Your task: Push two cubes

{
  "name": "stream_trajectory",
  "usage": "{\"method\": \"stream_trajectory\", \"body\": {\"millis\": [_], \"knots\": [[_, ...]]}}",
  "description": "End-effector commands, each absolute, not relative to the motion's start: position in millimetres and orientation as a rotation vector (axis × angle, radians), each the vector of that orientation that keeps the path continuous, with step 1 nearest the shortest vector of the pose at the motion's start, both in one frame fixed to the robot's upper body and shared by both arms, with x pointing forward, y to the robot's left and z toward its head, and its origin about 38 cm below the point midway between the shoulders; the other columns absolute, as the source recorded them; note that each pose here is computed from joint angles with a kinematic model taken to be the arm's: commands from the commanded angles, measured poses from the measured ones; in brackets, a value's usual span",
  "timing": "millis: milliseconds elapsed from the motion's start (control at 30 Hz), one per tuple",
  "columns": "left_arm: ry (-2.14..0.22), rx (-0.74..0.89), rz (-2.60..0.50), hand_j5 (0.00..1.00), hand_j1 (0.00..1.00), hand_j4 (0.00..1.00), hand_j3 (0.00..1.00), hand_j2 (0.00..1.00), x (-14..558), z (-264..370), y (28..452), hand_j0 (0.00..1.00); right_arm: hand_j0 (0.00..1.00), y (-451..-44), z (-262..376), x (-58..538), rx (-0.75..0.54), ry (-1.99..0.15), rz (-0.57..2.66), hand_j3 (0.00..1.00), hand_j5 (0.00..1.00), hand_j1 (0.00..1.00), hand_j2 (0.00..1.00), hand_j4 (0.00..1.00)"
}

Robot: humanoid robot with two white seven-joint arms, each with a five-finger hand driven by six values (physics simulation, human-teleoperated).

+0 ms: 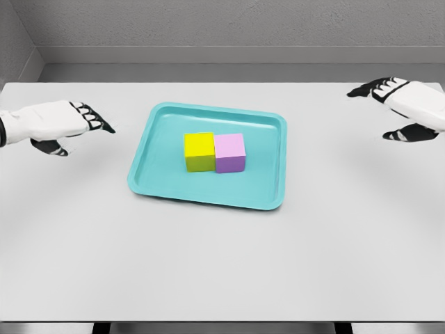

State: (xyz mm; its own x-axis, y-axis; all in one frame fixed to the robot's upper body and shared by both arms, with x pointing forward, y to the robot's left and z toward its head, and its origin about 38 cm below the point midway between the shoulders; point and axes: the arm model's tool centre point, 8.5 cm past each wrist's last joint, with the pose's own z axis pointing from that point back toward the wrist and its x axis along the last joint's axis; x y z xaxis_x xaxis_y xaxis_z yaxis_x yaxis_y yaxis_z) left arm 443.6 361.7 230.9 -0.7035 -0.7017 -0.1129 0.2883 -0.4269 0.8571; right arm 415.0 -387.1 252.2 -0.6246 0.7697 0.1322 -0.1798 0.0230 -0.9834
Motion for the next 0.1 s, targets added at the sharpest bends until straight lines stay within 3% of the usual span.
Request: {"method": "stream_trajectory", "body": {"millis": [0, 67], "knots": [[-1.167, 0.680, -2.096, 1.00, 1.00, 1.00, 1.00, 1.00, 441.9, 253.4, 384.9, 1.00, 1.00, -395.4, 265.4, 412.3, -0.637, -1.613, 1.667, 1.00, 1.00, 1.00, 1.00, 1.00], [-1.165, 0.682, -2.088, 1.00, 1.00, 1.00, 1.00, 1.00, 442.1, 253.2, 387.5, 1.00, 1.00, -395.4, 261.2, 411.1, -0.627, -1.606, 1.668, 1.00, 1.00, 1.00, 1.00, 1.00]]}}
